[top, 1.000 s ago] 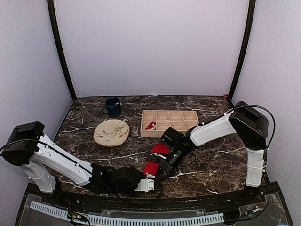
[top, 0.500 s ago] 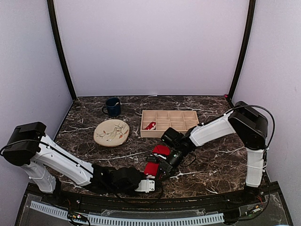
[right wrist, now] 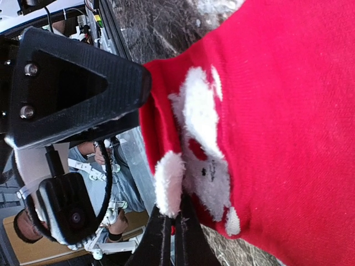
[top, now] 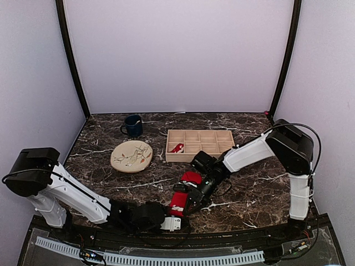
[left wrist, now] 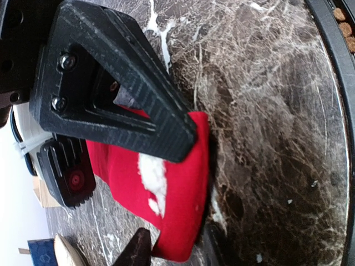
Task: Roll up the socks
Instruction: Roll the sock at the center of the board.
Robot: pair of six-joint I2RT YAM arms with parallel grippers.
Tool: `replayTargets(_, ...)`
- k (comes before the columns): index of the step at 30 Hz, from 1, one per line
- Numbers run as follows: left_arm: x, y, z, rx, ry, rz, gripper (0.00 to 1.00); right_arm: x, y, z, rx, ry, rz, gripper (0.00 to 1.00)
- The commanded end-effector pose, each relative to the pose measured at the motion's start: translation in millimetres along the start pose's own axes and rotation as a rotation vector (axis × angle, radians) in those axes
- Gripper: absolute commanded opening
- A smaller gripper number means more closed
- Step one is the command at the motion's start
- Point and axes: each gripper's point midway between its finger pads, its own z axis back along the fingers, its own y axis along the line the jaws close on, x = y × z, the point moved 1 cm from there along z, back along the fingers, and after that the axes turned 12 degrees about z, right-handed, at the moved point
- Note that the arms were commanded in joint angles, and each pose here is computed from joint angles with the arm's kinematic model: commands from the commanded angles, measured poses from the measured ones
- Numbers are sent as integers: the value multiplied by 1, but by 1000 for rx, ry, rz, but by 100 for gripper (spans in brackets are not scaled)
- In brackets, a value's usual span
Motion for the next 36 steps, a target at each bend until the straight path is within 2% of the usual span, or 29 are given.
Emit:
replayTargets(1, -3, -1, 1, 28, 0, -20, 28, 4, 2, 3, 38, -13, -14, 0)
replayTargets(3, -3, -1, 1, 35, 0, -24, 28, 5, 2, 3, 43, -14, -16, 0)
replayTargets(6, -2, -1, -1, 33, -2, -26, 21, 4, 3, 2, 52, -15, -20, 0)
replayTargets(23, -6, -17, -7, -50, 45, -5, 18, 2, 3, 2, 63, -24, -34, 0)
replayTargets(26, -5, -18, -8, -73, 54, 8, 15, 1, 2, 2, 61, -24, -37, 0)
replayTargets(29, -6, -20, -8, -99, 68, 18, 7, -1, 2, 2, 61, -24, -40, 0)
replayTargets(36, -9, -28, -6, -192, 103, 41, 0, -1, 0, 2, 49, -37, -41, 0)
